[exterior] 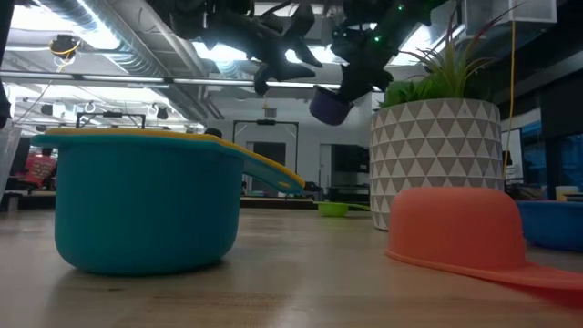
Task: Nest measuring cups in basket
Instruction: Stack the dark blue measuring cup on top of the yellow measuring cup
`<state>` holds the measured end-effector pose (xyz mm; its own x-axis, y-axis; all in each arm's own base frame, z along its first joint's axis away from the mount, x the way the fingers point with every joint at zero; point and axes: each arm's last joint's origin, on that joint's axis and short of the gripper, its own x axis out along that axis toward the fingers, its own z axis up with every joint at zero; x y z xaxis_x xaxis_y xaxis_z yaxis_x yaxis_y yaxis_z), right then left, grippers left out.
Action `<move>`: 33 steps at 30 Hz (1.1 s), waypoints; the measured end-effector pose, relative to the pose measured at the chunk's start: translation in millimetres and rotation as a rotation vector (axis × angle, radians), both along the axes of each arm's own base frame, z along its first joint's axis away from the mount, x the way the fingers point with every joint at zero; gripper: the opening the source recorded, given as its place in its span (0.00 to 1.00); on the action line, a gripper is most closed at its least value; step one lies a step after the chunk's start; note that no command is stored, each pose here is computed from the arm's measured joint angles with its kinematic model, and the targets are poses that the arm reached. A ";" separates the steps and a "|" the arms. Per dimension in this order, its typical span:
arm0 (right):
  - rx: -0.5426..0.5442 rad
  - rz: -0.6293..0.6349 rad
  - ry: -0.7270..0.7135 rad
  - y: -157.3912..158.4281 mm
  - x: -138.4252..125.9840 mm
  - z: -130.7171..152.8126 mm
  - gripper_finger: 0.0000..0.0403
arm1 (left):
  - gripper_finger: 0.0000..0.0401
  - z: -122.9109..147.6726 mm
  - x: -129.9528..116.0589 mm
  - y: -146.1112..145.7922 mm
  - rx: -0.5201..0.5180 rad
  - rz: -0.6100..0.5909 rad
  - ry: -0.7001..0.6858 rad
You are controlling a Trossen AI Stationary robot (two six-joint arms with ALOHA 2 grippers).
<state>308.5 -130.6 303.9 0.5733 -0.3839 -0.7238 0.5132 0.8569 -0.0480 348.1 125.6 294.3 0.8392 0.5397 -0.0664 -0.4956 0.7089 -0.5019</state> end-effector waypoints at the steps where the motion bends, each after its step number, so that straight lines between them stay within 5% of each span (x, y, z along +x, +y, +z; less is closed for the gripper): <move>1: -0.002 0.007 -0.005 2.1 1.3 0.4 0.04 | 0.25 -0.1 -0.5 1.6 -0.007 -0.001 -0.003; 33: -0.160 -0.013 0.038 12.7 6.9 2.9 0.04 | 0.25 -0.4 -2.2 5.3 -0.025 0.051 -0.013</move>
<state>315.5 -117.9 306.8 0.5405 -0.5031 -0.6744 0.5195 0.8300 -0.2028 346.0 130.9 293.9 0.8118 0.5798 -0.0694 -0.5237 0.6703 -0.5257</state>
